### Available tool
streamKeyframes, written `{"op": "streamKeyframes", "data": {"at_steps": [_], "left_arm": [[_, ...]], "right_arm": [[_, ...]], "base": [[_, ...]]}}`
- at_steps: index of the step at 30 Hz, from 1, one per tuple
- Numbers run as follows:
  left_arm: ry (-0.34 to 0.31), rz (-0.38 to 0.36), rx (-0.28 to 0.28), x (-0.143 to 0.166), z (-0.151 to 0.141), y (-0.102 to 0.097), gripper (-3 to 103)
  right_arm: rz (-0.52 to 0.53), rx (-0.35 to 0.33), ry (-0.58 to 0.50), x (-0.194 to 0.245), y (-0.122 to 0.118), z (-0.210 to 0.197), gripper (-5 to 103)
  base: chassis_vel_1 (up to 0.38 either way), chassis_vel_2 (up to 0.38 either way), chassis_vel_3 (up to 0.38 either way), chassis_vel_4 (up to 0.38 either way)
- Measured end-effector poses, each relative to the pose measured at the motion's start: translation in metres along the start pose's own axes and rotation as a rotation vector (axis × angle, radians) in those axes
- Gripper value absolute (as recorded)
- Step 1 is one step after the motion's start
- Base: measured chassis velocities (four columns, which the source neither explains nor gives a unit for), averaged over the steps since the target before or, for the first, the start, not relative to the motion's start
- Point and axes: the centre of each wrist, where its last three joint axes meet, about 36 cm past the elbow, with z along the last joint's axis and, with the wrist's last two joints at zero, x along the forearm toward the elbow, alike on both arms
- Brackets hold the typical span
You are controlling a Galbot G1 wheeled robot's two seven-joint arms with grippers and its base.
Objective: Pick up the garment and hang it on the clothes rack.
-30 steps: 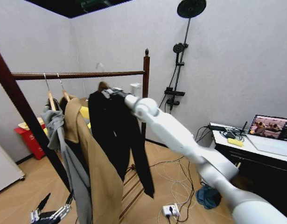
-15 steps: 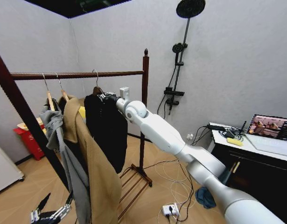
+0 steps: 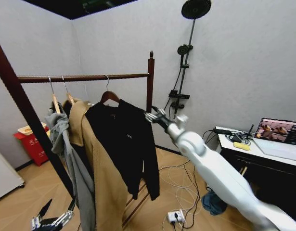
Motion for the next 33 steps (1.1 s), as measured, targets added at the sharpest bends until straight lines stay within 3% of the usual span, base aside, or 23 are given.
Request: {"op": "streamKeyframes", "data": {"at_steps": [1,2,3,4,8,10,13,16,18,20,24,33], "left_arm": [[0.0,-0.001,0.0,0.0,0.0,0.0,100],[0.0,-0.001,0.0,0.0,0.0,0.0,100],[0.0,-0.001,0.0,0.0,0.0,0.0,100],[0.0,0.0,0.0,0.0,0.0,0.0,100],[0.0,-0.001,0.0,0.0,0.0,0.0,100],[0.0,0.0,0.0,0.0,0.0,0.0,100],[0.0,0.0,0.0,0.0,0.0,0.0,100],[0.0,0.0,0.0,0.0,0.0,0.0,100],[0.0,0.0,0.0,0.0,0.0,0.0,100],[0.0,-0.001,0.0,0.0,0.0,0.0,100],[0.0,0.0,0.0,0.0,0.0,0.0,100],[0.0,0.0,0.0,0.0,0.0,0.0,100]], "right_arm": [[0.042,0.005,0.01,0.016,-0.004,0.004,88],[0.152,0.022,0.03,0.057,-0.011,0.017,93],[0.152,0.022,0.03,0.057,-0.011,0.017,93],[0.24,0.046,0.049,0.09,-0.017,0.028,99],[0.348,0.068,0.079,0.133,-0.024,0.043,100],[0.465,0.051,0.112,0.179,-0.015,0.061,100],[0.542,0.004,0.156,0.215,0.004,0.077,100],[0.553,-0.013,0.179,0.231,0.02,0.085,100],[0.509,-0.063,0.229,0.246,0.05,0.094,100],[0.479,-0.078,0.253,0.252,0.061,0.098,100],[0.418,-0.049,0.282,0.259,0.083,0.113,100],[0.383,-0.033,0.265,0.265,0.09,0.117,100]], "base": [[0.0,0.0,0.0,0.0],[0.0,0.0,0.0,0.0],[0.0,0.0,0.0,0.0],[0.0,0.0,0.0,0.0],[0.0,0.0,0.0,0.0],[0.0,0.0,0.0,0.0],[0.0,0.0,0.0,0.0],[0.0,0.0,0.0,0.0],[0.0,0.0,0.0,0.0],[0.0,0.0,0.0,0.0],[0.0,0.0,0.0,0.0],[0.0,0.0,0.0,0.0]]}}
